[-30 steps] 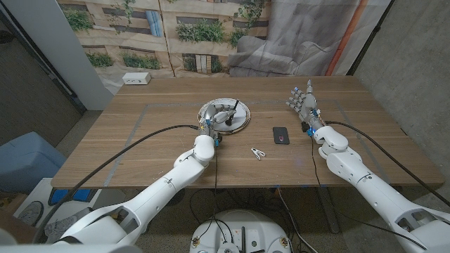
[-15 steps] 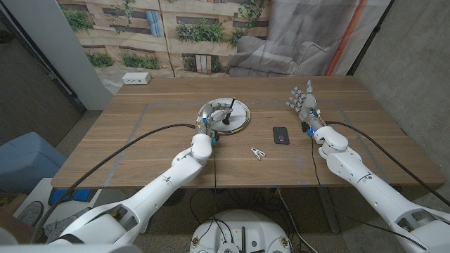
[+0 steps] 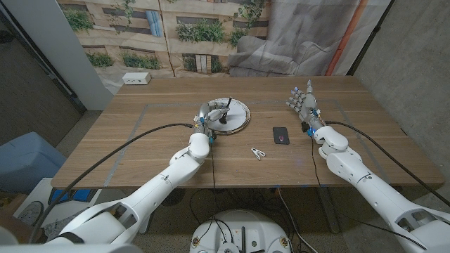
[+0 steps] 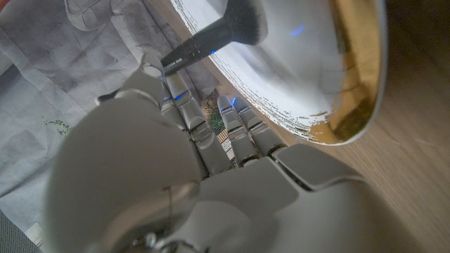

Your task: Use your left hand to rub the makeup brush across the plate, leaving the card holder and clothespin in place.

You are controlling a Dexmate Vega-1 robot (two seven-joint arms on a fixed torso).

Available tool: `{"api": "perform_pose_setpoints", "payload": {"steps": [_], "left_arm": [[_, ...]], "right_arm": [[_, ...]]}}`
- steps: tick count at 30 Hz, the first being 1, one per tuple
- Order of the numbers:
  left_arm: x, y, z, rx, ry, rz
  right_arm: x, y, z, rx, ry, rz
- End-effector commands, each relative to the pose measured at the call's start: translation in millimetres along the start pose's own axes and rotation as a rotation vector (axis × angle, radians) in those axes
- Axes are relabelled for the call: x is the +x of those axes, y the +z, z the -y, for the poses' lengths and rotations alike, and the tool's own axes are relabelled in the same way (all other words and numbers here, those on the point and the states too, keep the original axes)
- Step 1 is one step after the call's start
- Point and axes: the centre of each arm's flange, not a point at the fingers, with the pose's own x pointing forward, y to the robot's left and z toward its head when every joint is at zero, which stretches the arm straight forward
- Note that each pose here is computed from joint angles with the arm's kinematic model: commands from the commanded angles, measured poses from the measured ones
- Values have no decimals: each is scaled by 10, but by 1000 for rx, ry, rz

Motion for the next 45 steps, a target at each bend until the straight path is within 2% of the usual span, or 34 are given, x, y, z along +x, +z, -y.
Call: {"api": "perform_pose_setpoints", "payload": {"steps": [1,13,27,45], "left_arm": [[69,-12,-72,8,17,5],[93,-49,-134,20,25,0],[112,-115,-260,37,35,-1],[156,-134,-416,51,61,9]], "right_arm": [[-2,3,0,0,0,-1],[-1,4,-1,0,0,-1],[-1,3,-1,0,0,-1],[-2,1,-1,0,0,-1]]}}
